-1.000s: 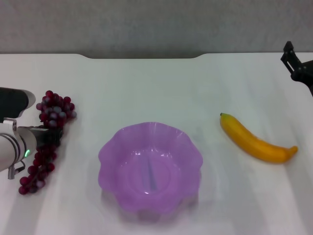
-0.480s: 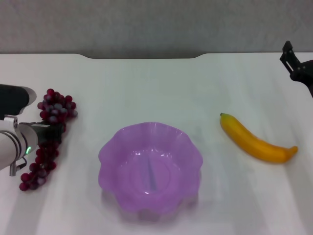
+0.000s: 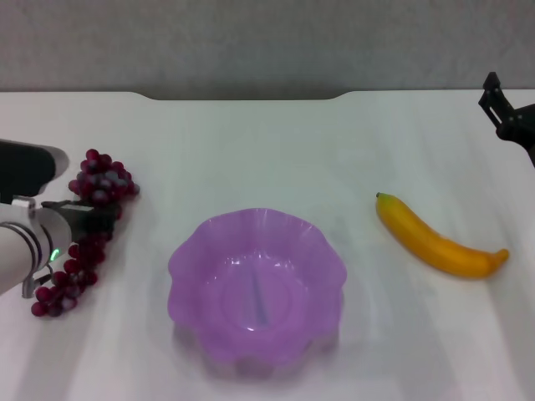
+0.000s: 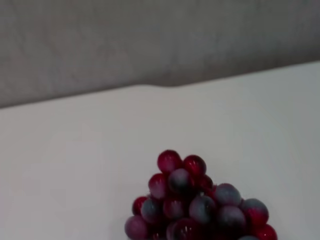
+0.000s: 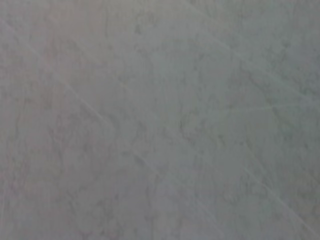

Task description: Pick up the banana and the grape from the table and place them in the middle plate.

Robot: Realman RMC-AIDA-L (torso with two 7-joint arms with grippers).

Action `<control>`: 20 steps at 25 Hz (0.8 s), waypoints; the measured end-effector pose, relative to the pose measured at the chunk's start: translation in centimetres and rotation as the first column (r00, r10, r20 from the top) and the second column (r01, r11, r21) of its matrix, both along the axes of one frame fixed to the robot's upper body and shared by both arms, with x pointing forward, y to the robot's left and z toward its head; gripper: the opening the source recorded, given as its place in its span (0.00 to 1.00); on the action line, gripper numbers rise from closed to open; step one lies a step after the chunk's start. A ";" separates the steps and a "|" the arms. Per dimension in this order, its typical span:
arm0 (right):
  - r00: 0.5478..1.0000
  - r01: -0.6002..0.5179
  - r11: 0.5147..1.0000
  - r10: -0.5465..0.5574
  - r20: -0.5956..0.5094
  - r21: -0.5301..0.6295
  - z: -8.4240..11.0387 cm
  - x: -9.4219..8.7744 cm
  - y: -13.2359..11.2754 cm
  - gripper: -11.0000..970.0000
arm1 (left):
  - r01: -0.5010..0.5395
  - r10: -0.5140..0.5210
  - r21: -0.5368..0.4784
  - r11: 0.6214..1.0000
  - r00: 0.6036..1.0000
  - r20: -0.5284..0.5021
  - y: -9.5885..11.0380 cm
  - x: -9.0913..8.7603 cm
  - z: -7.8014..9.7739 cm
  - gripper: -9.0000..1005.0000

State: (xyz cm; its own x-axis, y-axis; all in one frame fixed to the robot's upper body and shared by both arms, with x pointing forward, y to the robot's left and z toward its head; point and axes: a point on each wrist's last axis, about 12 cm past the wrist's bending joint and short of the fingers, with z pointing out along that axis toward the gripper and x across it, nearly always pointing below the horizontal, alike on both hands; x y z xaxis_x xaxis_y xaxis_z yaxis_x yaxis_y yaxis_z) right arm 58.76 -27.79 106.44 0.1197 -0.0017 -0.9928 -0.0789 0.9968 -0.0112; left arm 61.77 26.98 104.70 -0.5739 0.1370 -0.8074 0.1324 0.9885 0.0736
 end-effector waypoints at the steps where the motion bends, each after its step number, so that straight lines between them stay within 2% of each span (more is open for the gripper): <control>1: 1.000 0.000 1.000 0.000 0.000 0.000 0.0 0.0 0.0 0.88 | -0.007 0.007 -0.006 1.000 1.000 0.009 0.1 -0.1 0.0 0.36; 12: 1.000 0.001 1.000 -0.001 -0.001 -0.002 0.0 0.0 -0.1 0.88 | 0.006 -0.004 -0.027 1.000 0.997 0.076 -0.1 -0.2 1.2 0.34; 20: 1.000 0.005 1.000 -0.005 -0.005 -0.002 -0.2 -0.2 -0.2 0.88 | 0.033 -0.024 -0.053 0.998 0.987 0.157 -0.5 -1.1 3.2 0.34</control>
